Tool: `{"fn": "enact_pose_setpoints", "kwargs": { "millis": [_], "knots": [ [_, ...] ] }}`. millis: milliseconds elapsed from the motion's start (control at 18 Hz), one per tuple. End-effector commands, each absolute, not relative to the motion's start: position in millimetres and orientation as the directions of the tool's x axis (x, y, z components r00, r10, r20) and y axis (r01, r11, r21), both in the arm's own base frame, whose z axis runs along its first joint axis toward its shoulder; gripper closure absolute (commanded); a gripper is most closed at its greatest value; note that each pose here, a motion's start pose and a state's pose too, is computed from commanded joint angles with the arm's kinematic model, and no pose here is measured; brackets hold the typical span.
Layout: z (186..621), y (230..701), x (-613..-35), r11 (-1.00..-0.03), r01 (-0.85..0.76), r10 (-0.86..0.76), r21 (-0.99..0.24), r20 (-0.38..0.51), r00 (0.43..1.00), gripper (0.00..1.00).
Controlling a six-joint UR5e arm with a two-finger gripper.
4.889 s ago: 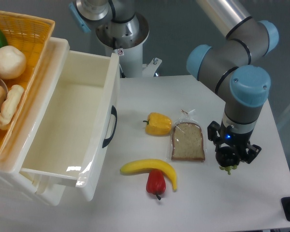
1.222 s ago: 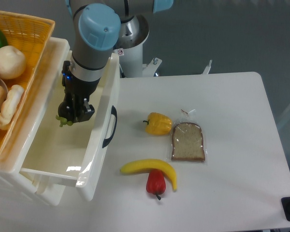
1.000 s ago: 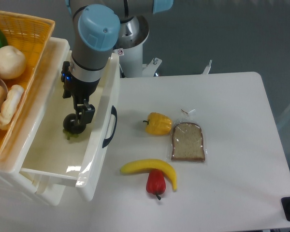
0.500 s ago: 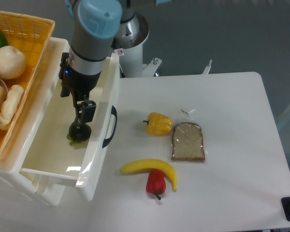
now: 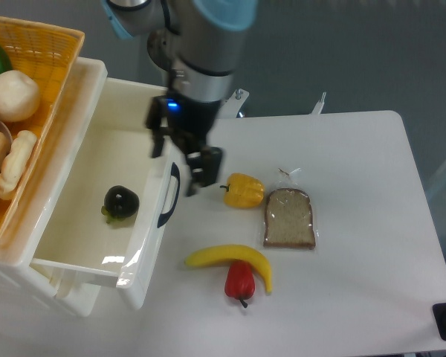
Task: Place the mangosteen in the upper white drawer
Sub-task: 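Open the gripper to release the mangosteen and raise it away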
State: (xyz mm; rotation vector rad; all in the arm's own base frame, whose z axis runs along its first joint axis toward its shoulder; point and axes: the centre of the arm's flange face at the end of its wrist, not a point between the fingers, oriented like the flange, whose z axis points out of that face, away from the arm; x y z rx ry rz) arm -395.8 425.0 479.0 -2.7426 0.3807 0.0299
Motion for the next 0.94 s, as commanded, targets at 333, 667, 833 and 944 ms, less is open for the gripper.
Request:
{"fn": "enact_pose_setpoints", "kwargs": {
  "millis": [333, 667, 833, 944],
  "knots": [
    [396.4, 393.7, -478.5, -0.939, -0.240, -0.239, -0.246, -0.034, 0.970, 0.00],
    [332.7, 391.2, -513.7, -0.966, -0.209, -0.214, -0.153, 0.016, 0.977, 0.00],
    [308.3, 396.7, -524.3, -0.968, -0.249, -0.249, -0.042, 0.002, 0.969, 0.00],
    [303.3, 397.2, -525.6, -0.967, -0.252, -0.252, -0.040, 0.004, 0.968, 0.00]
  ]
}}
